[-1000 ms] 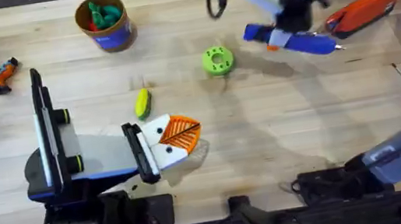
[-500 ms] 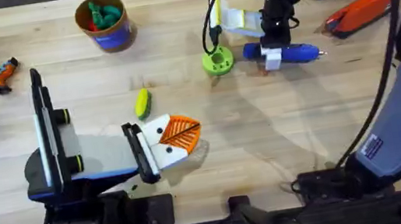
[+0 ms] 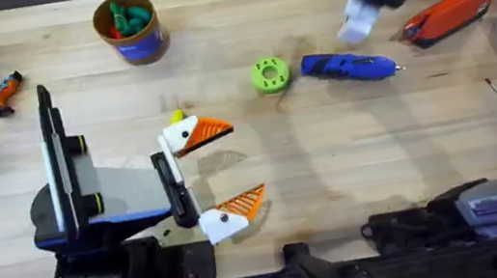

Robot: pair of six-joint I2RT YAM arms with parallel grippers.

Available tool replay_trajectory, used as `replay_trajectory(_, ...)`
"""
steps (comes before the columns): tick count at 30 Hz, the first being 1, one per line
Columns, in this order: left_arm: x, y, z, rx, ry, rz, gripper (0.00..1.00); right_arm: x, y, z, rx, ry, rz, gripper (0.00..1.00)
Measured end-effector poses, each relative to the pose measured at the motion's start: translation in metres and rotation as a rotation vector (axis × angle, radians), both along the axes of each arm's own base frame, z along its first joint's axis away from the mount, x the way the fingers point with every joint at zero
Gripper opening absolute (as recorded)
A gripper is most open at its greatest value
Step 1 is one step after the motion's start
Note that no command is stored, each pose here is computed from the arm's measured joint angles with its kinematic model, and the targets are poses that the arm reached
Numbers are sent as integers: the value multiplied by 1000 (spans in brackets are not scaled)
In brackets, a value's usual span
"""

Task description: Pick up the gripper from the table and insert it into the empty holder that is missing its gripper. Then pick up a screw, insert it into the mounting hole, and use the screwdriver to tighten it. Finally, clean up the table by picking up the vegetable and placing it into the bucket.

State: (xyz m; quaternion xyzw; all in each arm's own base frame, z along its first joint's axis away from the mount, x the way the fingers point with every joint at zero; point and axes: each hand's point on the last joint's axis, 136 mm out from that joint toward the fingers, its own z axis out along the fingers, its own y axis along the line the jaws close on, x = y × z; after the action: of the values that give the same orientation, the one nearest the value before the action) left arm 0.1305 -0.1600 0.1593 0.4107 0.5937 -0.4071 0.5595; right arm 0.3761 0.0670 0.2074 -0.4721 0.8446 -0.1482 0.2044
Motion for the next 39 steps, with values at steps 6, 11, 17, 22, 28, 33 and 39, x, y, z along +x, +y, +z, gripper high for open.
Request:
replay_trajectory(6, 20, 8, 10, -42, 39, 121, 986, -58, 11, 69, 362, -130, -393, 989)
replay_trajectory(11, 42, 23, 18, -50, 76, 294, 986, -101, 15, 84, 508, -86, -494, 989)
replay_trajectory(17, 49, 43, 49, 36, 201, 472, 985, -126, 21, 90, 658, -97, -520, 989)
replay_trajectory(22, 54, 59, 68, 174, 355, 570, 986, -155, 14, 63, 706, -85, -554, 989)
replay_trajectory(28, 67, 73, 81, 299, 542, 627, 986, -183, 6, 33, 721, -72, -574, 989)
replay_trajectory(33, 80, 83, 72, 386, 693, 655, 986, -189, 3, 18, 709, -53, -586, 989)
replay_trajectory(39, 92, 92, 45, 443, 834, 694, 986, -189, 3, 17, 708, -50, -590, 988)
